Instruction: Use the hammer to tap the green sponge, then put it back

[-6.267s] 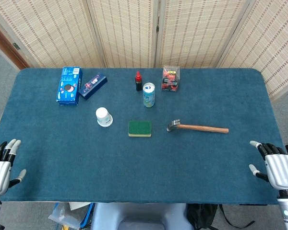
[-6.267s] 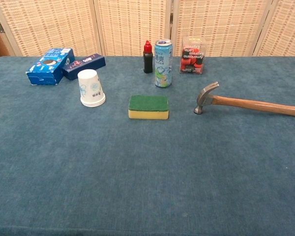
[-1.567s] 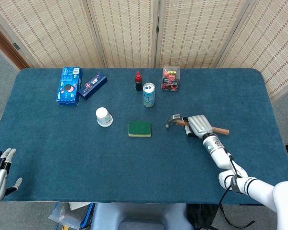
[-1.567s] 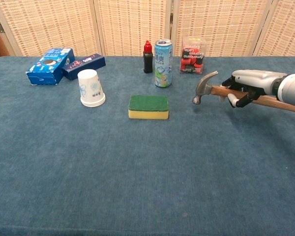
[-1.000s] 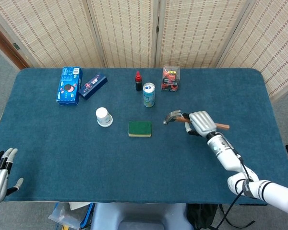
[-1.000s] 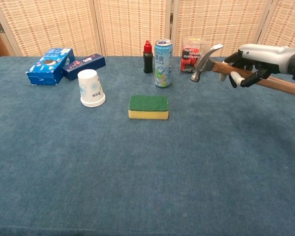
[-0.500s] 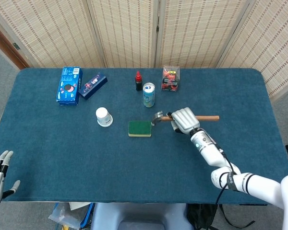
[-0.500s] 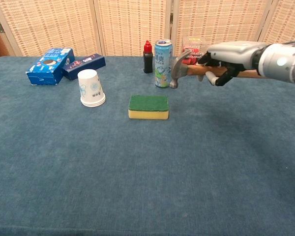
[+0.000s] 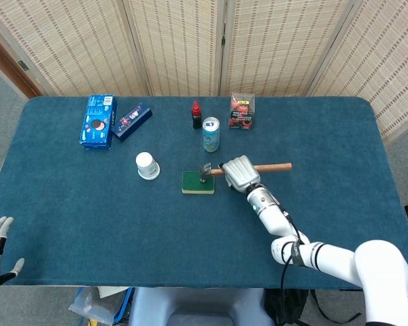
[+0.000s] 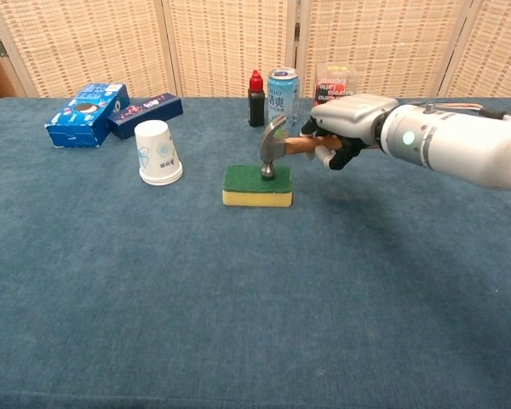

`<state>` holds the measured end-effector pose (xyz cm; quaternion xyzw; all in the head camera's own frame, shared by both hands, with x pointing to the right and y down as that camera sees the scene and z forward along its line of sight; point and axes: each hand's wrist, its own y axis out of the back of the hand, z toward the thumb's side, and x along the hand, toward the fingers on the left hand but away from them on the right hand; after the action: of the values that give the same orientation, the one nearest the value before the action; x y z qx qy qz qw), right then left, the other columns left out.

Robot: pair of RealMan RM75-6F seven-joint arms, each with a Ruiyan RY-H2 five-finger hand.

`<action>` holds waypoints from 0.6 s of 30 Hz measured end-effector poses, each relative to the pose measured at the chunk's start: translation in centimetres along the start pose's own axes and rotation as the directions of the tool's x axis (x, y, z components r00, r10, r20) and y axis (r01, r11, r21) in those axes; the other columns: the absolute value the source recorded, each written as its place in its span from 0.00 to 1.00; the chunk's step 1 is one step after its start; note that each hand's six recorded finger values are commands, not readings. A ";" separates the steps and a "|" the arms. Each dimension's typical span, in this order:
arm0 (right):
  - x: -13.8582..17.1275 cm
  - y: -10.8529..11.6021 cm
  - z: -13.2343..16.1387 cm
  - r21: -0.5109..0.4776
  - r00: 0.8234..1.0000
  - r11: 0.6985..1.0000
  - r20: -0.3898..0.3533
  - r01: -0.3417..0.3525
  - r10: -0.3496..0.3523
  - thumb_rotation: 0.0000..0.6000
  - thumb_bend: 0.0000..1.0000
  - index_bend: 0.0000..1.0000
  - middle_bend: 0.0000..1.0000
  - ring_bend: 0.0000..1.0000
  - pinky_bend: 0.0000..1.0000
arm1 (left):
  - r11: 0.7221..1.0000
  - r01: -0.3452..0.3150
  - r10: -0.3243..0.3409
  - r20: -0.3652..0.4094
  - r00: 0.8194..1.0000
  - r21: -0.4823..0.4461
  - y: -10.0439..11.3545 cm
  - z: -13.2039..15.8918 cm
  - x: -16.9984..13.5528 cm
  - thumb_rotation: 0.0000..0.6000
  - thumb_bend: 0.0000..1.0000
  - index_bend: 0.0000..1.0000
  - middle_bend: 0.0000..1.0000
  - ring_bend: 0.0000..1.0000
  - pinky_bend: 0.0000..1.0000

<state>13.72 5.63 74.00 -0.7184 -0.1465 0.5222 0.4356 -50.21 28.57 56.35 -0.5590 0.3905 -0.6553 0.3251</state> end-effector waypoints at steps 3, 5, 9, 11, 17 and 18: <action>-0.2 -0.6 0.2 0.020 1.000 1.000 0.003 -0.019 0.019 1.00 0.80 0.62 0.79 0.74 0.79 | 1.000 0.003 -0.003 -0.007 1.000 0.000 -0.1 -0.2 -0.1 1.00 0.26 0.00 0.00 0.00 0.00; -0.1 -0.5 0.3 0.016 1.000 1.000 0.001 -0.020 0.020 1.00 0.80 0.62 0.79 0.74 0.79 | 1.000 0.002 -0.002 -0.009 1.000 -0.001 -0.1 -0.2 -0.2 1.00 0.26 0.00 0.00 0.00 0.00; 0.3 0.5 0.2 -0.020 1.000 1.000 -0.002 0.007 -0.007 1.00 0.80 0.62 0.79 0.74 0.79 | 1.000 -0.002 0.002 -0.005 1.000 0.001 0.0 -0.1 -0.1 1.00 0.26 0.00 0.00 0.00 0.00; 0.6 1.3 -0.2 -0.050 1.000 0.998 0.001 0.029 -0.029 1.00 0.80 0.62 0.79 0.74 0.79 | 1.000 -0.003 0.003 0.001 1.000 0.003 0.1 0.1 -0.1 1.00 0.26 0.00 0.00 0.00 0.00; 1.2 2.2 -1.3 -0.085 0.998 0.995 0.012 0.059 -0.058 1.00 0.80 0.62 0.79 0.74 0.79 | 1.000 -0.006 0.006 0.018 1.000 0.006 0.3 0.8 0.1 1.00 0.26 0.00 0.00 0.00 0.00; 1.2 2.1 -1.3 -0.082 0.998 0.995 0.012 0.056 -0.056 1.00 0.80 0.62 0.79 0.74 0.79 | 1.000 -0.005 0.005 0.018 1.000 0.007 0.3 0.9 0.1 1.00 0.26 0.00 0.00 0.00 0.00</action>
<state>14.87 4.61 71.67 -0.7288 -0.1902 0.5068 0.4193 -49.38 28.19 56.22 -0.5627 0.3866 -0.6508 0.3324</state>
